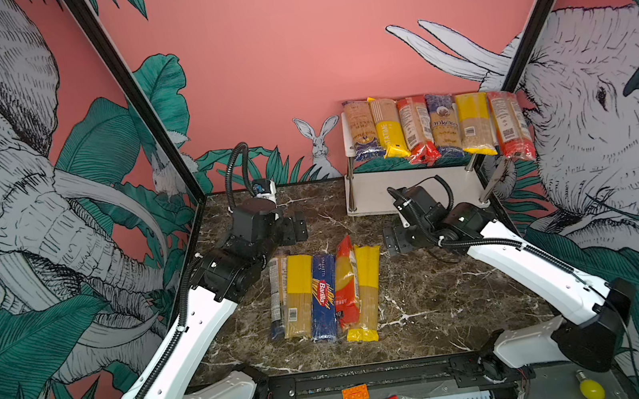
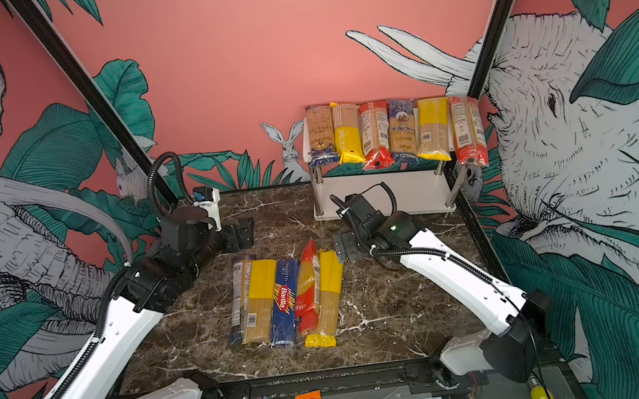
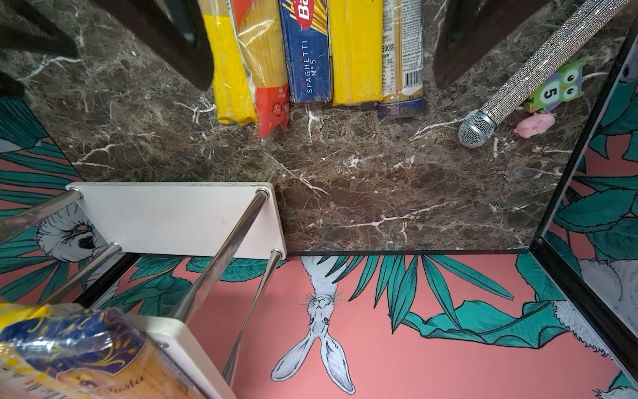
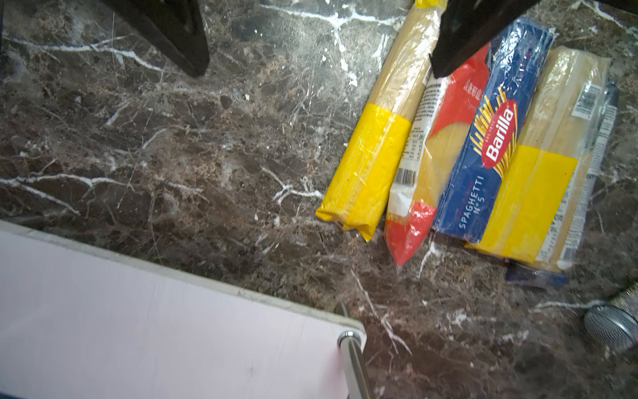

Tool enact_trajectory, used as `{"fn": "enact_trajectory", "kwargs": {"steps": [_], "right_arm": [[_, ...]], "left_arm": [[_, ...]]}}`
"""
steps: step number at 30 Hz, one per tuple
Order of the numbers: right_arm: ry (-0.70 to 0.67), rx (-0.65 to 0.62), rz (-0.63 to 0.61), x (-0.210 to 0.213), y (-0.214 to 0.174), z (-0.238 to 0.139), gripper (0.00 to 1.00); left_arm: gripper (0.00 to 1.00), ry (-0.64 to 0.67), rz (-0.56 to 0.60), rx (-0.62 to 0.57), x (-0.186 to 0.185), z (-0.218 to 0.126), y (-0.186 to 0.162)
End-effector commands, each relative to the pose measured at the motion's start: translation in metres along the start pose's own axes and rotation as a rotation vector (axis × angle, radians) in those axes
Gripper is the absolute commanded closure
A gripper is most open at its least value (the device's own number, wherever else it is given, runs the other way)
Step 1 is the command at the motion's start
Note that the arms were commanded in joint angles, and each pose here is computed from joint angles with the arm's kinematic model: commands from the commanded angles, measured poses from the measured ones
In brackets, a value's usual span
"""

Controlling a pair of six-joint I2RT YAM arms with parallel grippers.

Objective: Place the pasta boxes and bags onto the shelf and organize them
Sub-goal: 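Lower the right gripper toward the red-and-white bag while the left gripper hovers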

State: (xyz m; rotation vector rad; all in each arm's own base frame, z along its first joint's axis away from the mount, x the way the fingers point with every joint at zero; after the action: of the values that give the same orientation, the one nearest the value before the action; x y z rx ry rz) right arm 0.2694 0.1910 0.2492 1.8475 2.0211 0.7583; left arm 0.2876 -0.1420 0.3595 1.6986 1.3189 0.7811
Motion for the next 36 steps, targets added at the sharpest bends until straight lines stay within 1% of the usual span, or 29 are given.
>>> {"fn": "enact_trajectory", "kwargs": {"steps": [1, 5, 8, 10, 13, 15, 17, 19, 21, 24, 26, 30, 34, 36], "right_arm": [[-0.024, 0.006, 0.037, 0.005, -0.011, 0.0, 0.01], [-0.024, 0.052, 0.036, 0.025, -0.025, 0.008, 0.01], [-0.024, 0.094, 0.042, 0.04, -0.036, 0.015, 0.01], [-0.016, 0.121, 0.04, 0.051, -0.045, 0.019, 0.01], [-0.025, 0.152, 0.0, 0.069, -0.061, 0.026, 0.01], [-0.029, 0.179, -0.02, 0.079, -0.071, 0.029, 0.01], [-0.004, 0.205, -0.034, 0.09, -0.08, 0.033, 0.01], [0.021, 0.219, -0.053, 0.098, -0.087, 0.035, 0.01], [0.023, 0.251, -0.081, 0.103, -0.097, 0.044, 0.01], [0.05, 0.276, -0.105, 0.111, -0.104, 0.048, 0.01], [0.085, 0.28, -0.104, 0.12, -0.108, 0.048, 0.01], [0.143, 0.277, -0.133, 0.139, -0.108, 0.04, 0.01], [0.127, 0.278, -0.192, 0.148, -0.114, 0.032, 0.01], [0.116, 0.284, -0.2, 0.148, -0.122, 0.033, 0.01]], "left_arm": [[0.01, 0.016, 0.036, 0.064, 0.007, 0.002, -0.017], [0.01, 0.013, 0.002, 0.109, 0.017, 0.005, -0.029], [0.01, -0.005, -0.04, 0.12, 0.024, 0.007, -0.04], [0.01, -0.012, -0.04, 0.124, 0.025, 0.008, -0.05], [0.01, -0.014, -0.041, 0.129, 0.026, 0.011, -0.066], [0.01, -0.018, -0.072, 0.142, 0.025, 0.006, -0.068], [0.01, -0.034, -0.079, 0.129, 0.025, -0.001, -0.067], [0.01, -0.01, -0.091, 0.115, 0.03, -0.01, -0.069], [0.01, 0.013, -0.114, 0.104, 0.036, -0.02, -0.074], [0.01, 0.019, -0.177, 0.094, 0.041, -0.035, -0.085], [0.01, 0.014, -0.219, 0.101, 0.041, -0.044, -0.091], [0.01, 0.031, -0.23, 0.129, 0.046, -0.054, -0.1], [0.01, 0.034, -0.257, 0.129, 0.047, -0.061, -0.097], [0.01, 0.024, -0.265, 0.121, 0.046, -0.065, -0.093]]}}
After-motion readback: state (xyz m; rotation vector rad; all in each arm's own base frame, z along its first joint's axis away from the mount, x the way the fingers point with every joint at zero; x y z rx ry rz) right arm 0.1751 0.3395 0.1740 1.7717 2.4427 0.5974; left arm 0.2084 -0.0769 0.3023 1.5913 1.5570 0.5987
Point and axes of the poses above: each gripper's point midway between its finger pads, its own z axis out along the fingers, its own x axis along the line the jaws close on, y = z × x, the point moved 2 cm from there along -z, back along the fingers, and after that the axes turned 8 degrees about z, right-handed, at the moved point
